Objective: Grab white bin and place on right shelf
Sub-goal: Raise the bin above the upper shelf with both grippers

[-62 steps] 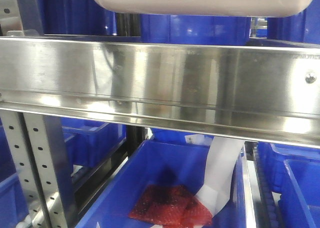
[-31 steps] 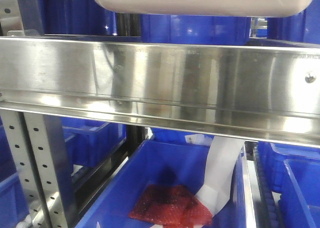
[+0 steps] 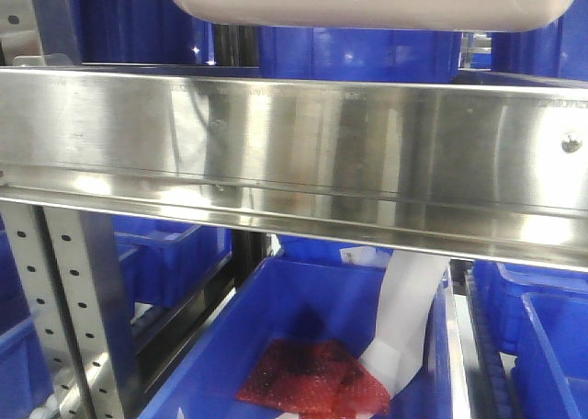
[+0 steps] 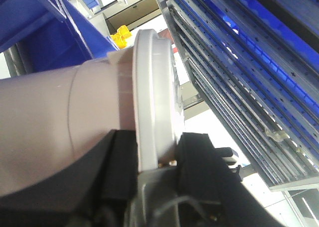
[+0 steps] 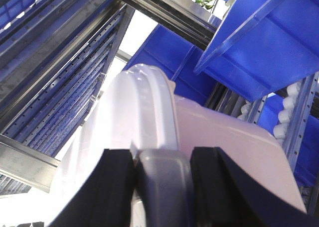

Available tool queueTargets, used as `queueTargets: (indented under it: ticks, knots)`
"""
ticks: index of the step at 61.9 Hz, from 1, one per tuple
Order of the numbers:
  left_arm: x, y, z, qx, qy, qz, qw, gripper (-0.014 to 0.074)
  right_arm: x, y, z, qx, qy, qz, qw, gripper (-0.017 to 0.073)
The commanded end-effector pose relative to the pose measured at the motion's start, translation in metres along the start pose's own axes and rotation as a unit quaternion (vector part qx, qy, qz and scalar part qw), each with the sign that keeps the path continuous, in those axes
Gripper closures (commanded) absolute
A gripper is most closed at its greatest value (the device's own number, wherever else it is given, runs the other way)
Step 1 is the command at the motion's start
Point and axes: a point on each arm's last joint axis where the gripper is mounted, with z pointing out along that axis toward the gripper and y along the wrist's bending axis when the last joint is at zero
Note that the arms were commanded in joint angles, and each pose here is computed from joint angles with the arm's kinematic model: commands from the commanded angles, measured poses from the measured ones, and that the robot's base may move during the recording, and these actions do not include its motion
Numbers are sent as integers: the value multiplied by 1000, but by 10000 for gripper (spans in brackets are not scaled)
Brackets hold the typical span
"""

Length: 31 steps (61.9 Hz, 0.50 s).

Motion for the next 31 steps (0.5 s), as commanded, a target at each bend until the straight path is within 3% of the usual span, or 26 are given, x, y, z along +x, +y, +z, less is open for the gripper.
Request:
queueTargets:
  ticks: [1,9,21,31]
  knots:
    - [12,-48,2,117,49,30,992,720,11,40,-2,-121,49,8,991,491]
    - [10,-31,6,56,42,41,997,720,18,33,11,-114,68,22,991,491]
    - [5,4,14,26,39,12,999,720,24,10,31,-97,96,47,989,491]
    - [2,27,17,12,42,-8,999,687,26,2,37,-101,109,41,988,433]
